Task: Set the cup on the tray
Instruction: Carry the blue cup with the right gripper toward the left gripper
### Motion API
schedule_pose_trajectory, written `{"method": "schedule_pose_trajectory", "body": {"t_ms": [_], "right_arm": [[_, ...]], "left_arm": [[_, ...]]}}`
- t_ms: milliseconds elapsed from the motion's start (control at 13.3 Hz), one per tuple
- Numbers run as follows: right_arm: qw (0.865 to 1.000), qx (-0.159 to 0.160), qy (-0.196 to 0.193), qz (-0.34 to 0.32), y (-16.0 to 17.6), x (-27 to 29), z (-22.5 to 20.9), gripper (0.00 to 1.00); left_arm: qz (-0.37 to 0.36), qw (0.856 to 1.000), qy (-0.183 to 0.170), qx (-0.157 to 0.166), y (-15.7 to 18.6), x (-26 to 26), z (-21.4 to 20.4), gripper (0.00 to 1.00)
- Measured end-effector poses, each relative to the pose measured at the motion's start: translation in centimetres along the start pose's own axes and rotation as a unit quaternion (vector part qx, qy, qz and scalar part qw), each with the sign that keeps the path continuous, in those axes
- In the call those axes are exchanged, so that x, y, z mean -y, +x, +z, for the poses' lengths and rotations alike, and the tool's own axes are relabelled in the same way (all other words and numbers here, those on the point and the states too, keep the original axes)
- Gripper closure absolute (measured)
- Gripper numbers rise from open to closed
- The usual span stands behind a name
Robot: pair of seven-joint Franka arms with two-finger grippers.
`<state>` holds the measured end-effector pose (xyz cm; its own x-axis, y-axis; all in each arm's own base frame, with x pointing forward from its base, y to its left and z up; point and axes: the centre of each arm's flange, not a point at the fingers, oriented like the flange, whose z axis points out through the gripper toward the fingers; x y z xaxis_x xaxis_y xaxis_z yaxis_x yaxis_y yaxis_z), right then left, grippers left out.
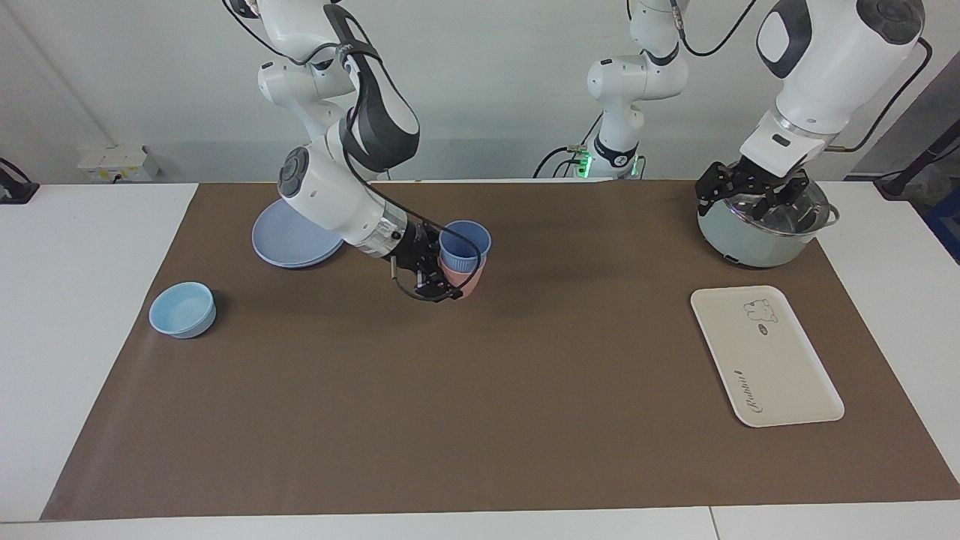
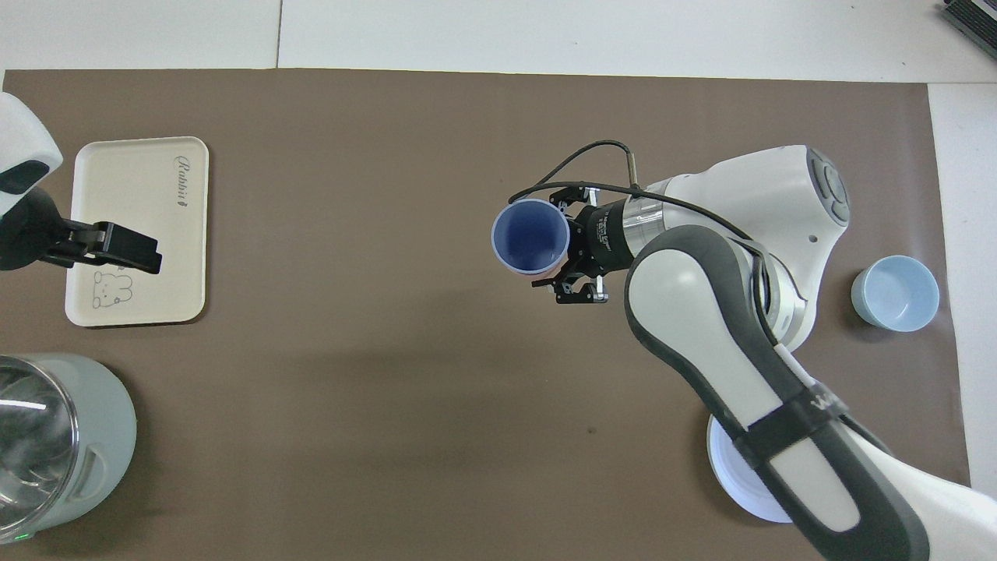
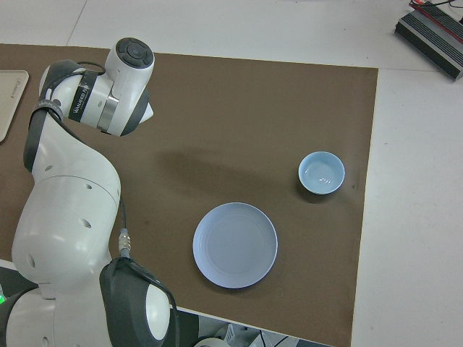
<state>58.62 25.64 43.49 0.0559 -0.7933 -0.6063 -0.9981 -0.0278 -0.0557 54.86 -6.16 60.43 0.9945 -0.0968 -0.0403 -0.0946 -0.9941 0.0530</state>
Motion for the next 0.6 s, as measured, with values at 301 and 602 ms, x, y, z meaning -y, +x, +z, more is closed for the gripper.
{"method": "schedule_pose_trajectory", "body": {"t_ms": [301, 602], "right_arm": [[1.000, 0.003, 0.018, 0.002, -3.2, -0.7, 1.0, 0.24], [1.000, 0.004, 0.017, -0.003, -3.8, -0.9, 1.3, 0.24]], "left_arm": [[-0.096, 0.993, -0.024, -0.061, 0.2, -10.5, -0.4, 0.00], [-0.203, 0.966, -0.089, -0.133, -0.7, -20.8, 0.7, 0.00]]}}
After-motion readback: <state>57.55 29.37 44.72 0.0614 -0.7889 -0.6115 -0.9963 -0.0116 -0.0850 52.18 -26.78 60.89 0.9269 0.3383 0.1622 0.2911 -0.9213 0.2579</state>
